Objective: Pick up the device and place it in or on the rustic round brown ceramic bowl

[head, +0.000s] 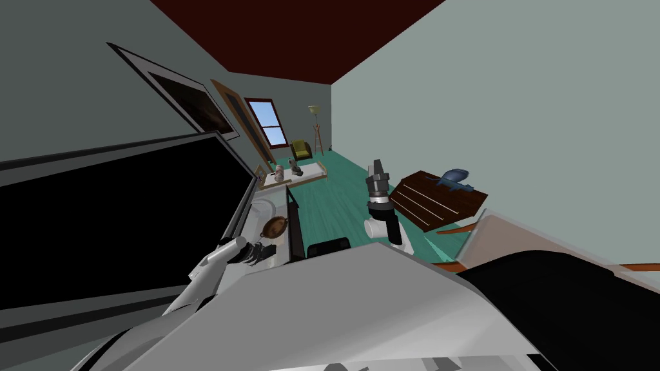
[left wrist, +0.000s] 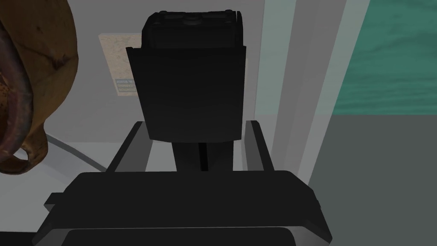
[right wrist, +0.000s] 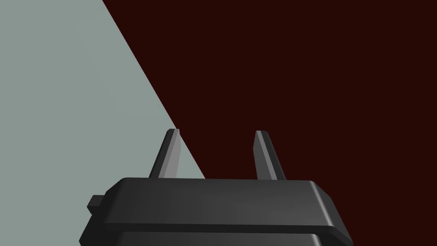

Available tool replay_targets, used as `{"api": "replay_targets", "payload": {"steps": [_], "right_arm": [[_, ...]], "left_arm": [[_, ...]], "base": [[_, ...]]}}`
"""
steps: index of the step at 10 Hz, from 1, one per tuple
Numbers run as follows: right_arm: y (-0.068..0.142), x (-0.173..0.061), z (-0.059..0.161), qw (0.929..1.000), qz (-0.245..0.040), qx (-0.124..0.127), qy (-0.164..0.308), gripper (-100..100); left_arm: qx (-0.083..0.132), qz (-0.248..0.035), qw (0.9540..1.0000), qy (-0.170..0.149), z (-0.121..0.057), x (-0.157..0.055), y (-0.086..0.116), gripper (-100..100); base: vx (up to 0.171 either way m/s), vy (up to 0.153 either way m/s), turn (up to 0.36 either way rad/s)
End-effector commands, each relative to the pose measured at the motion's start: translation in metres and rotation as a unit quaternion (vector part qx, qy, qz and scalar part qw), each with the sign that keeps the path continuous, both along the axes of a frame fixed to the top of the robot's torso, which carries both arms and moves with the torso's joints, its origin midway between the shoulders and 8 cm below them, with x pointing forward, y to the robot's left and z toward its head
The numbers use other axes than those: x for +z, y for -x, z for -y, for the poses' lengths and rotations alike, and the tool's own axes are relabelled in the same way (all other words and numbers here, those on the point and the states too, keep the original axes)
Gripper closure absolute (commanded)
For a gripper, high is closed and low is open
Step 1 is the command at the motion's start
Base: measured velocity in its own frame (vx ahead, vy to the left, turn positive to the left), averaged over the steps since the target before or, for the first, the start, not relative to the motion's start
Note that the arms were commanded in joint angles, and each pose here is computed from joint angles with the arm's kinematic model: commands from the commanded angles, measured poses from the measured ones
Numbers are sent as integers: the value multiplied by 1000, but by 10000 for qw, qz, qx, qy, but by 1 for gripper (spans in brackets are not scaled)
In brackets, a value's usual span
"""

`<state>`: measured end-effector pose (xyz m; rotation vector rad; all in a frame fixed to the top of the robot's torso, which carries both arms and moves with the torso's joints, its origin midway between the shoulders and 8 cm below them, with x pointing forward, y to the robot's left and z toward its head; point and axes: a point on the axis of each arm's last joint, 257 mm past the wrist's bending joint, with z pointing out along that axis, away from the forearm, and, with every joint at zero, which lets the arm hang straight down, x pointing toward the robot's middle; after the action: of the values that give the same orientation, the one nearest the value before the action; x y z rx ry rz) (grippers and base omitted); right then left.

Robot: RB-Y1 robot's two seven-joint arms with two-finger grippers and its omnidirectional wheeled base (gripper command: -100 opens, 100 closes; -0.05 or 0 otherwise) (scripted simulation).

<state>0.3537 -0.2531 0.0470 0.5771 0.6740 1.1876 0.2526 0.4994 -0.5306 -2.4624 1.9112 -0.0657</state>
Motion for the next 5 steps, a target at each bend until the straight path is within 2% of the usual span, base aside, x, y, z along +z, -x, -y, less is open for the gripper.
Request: {"api": "replay_targets", "payload": {"steps": [1, 2, 3, 4, 5], "right_arm": [[0, 0, 0, 10000, 0, 0, 0, 0], [0, 0, 0, 10000, 0, 0, 0, 0], [0, 0, 0, 10000, 0, 0, 0, 0], [0, 0, 0, 10000, 0, 0, 0, 0], [0, 0, 0, 10000, 0, 0, 0, 0]], "left_arm": [[-15, -4, 10000, -2, -7, 10, -3, 100], [-27, -6, 10000, -2, -13, 18, -5, 100], [-20, 4, 10000, -8, -8, 14, -3, 100], [-22, 0, 10000, -8, -9, 15, -3, 0], [-19, 174, 9997, -159, -27, 32, -20, 100]], "base": [[9, -4, 29], [10, -8, 41], [4, -2, 11], [0, 0, 0], [-71, -24, 67]]}}
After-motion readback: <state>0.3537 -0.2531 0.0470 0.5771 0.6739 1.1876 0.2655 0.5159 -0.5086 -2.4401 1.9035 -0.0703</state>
